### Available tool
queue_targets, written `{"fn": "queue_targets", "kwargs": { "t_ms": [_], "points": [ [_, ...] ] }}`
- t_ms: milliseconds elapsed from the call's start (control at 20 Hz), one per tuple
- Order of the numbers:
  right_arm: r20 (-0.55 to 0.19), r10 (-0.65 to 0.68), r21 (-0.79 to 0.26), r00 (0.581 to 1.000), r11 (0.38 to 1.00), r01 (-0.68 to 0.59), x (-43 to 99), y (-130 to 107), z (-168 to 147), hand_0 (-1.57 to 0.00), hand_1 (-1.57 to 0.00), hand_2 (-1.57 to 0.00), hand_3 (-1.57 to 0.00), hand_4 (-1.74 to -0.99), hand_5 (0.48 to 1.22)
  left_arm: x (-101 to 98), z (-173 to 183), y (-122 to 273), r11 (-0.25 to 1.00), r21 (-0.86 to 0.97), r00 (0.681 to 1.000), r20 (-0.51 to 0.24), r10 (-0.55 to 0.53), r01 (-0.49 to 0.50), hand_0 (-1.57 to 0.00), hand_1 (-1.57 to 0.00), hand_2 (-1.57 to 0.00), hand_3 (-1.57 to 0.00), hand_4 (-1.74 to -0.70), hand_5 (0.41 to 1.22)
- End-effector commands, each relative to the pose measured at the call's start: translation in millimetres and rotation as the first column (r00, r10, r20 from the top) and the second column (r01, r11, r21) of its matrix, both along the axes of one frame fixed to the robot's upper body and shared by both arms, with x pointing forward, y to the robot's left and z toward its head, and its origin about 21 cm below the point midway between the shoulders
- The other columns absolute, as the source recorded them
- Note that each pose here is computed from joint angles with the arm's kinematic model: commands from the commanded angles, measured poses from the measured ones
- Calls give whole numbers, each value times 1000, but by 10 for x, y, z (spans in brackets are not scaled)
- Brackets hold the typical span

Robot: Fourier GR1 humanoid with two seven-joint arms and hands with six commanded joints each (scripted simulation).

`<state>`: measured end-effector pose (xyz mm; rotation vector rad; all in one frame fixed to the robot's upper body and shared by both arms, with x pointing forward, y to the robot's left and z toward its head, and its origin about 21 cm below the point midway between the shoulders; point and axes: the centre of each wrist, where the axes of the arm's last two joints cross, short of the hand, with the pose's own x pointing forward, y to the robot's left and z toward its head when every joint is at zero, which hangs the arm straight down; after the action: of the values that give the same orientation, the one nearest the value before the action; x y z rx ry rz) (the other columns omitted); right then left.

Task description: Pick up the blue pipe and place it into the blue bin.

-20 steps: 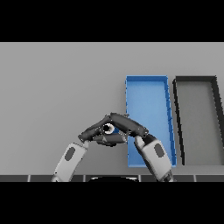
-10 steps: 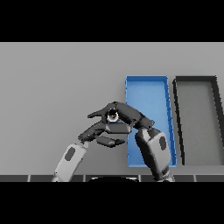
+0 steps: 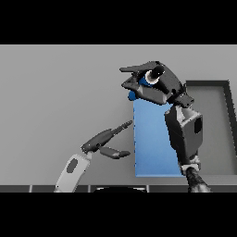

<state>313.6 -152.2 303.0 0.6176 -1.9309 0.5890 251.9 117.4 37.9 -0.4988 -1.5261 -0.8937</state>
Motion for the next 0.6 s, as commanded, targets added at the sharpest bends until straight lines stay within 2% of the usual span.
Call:
{"fn": "queue_targets", "kwargs": {
  "t_ms": [0, 100, 250, 350, 550],
  "points": [
    [-8, -55, -16, 998, 998, 54, 63, -76, 4, -1571, -1571, -1571, -1571, -1498, 1221, 4, 23, 5, 1000, 1, 1000, -2, 10, -10, 0, 0, 0, 0, -951, 468],
    [-34, -146, -34, 989, 989, 145, 149, -248, -95, -1571, -1571, -1571, -1571, -1498, 1221, -4, 40, 23, 1000, 4, 1000, -12, 14, -14, 1, 1, 1, 1, -950, 472],
    [-118, -257, -84, 959, 965, 248, 215, -486, -285, -1571, -1571, -1571, -1571, -1499, 1221, 26, 79, 71, 1000, 0, 1000, 0, 27, -27, 1, 1, 1, 1, -950, 472],
    [-143, -321, -122, 936, 944, 305, 244, -639, -405, -1571, -1571, -1571, -1571, -1499, 1221, 57, 68, 75, 999, 10, 999, 4, 33, -33, 1, 1, 1, 1, -944, 467],
    [-241, -437, -235, 867, 893, 385, 283, -770, -825, -1571, -1571, -1571, -1571, -1500, 1221, 66, 24, 23, 999, 4, 999, 12, 36, -36, 1, 1, 1, 1, -939, 460]
  ]
}}
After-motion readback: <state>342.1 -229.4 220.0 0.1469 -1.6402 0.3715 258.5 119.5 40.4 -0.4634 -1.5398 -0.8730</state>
